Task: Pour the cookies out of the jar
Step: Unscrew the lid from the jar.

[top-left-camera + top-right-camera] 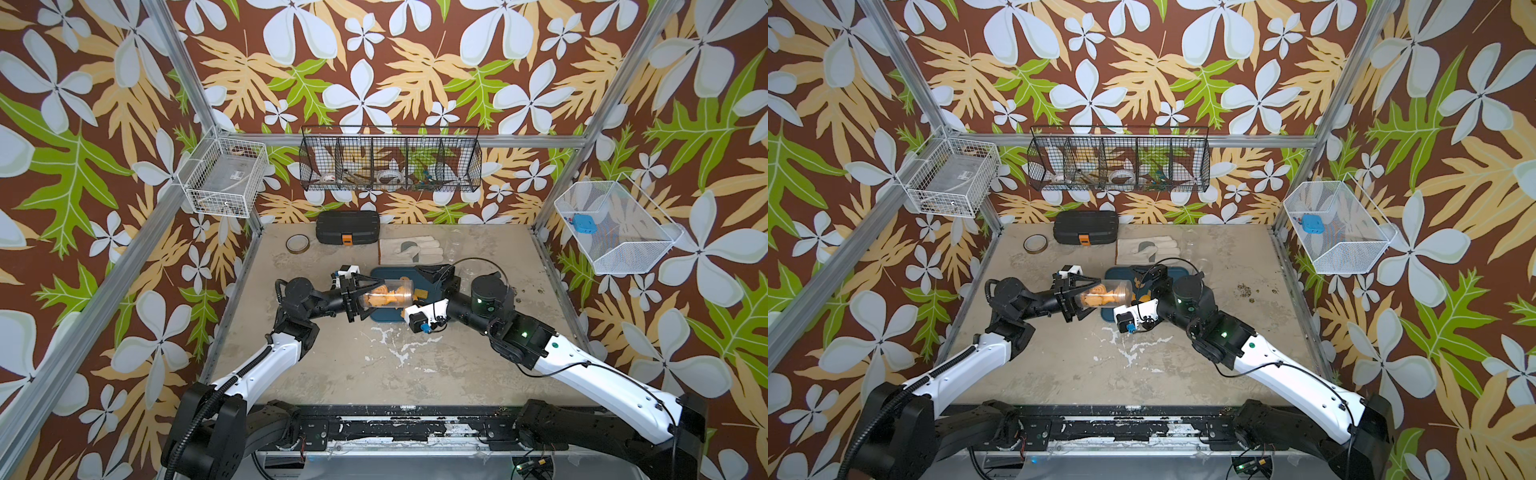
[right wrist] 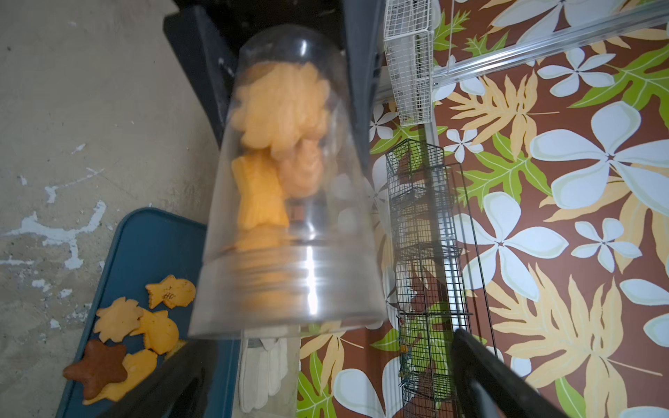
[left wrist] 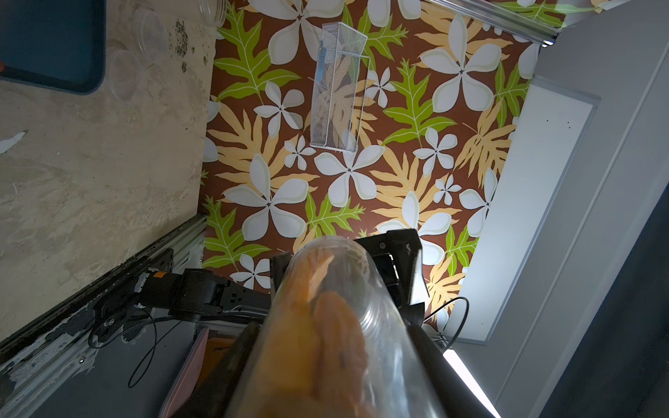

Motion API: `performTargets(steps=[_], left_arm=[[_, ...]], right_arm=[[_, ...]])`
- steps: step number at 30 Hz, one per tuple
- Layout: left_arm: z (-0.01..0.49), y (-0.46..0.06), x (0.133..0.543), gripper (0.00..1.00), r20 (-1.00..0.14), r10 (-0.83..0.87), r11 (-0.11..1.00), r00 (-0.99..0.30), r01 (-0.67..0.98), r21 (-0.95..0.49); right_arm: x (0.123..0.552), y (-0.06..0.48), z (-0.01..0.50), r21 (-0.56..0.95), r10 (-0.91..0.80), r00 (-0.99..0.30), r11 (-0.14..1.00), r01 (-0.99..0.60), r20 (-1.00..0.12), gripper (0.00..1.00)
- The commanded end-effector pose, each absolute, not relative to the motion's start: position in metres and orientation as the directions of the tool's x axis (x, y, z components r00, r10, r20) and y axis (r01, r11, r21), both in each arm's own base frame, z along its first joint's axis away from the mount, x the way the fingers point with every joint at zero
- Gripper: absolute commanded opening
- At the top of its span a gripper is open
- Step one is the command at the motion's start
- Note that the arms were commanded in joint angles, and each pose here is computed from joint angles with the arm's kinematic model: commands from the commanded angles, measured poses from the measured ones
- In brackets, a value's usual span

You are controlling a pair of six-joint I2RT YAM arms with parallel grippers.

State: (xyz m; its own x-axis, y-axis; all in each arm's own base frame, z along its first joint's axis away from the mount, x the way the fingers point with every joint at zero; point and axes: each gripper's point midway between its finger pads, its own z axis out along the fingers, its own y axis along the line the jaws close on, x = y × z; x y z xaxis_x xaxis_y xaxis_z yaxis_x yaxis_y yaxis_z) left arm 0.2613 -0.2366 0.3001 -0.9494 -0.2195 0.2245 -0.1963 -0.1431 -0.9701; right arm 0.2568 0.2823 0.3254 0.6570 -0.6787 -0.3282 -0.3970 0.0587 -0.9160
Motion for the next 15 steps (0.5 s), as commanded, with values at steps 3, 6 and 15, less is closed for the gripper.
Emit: performTargets(steps=[3, 6, 15], left_arm=[[0.313, -0.237, 0.268, 0.49, 0.126, -0.243, -0.126, -0.962, -0.097, -0.987], [0.312, -0.237, 0.272, 0.49, 0.111, -0.264, -0.119, -0.958, -0.082, -0.989], [0.311, -0.237, 0.274, 0.49, 0.072, -0.279, -0.093, -0.958, -0.048, -0.995]], right_arm=[[0.229, 0.265, 0.347, -0.703, -0.579, 0.465, 0.291, -0.649, -0.669, 1.00], [0.215, 0.251, 0.373, -0.506, -0.425, 0.318, 0.463, -0.728, -0.847, 1.00], [0.295, 0.201, 0.376, 0.631, 0.165, -0.690, 0.589, -0.505, -0.705, 1.00]])
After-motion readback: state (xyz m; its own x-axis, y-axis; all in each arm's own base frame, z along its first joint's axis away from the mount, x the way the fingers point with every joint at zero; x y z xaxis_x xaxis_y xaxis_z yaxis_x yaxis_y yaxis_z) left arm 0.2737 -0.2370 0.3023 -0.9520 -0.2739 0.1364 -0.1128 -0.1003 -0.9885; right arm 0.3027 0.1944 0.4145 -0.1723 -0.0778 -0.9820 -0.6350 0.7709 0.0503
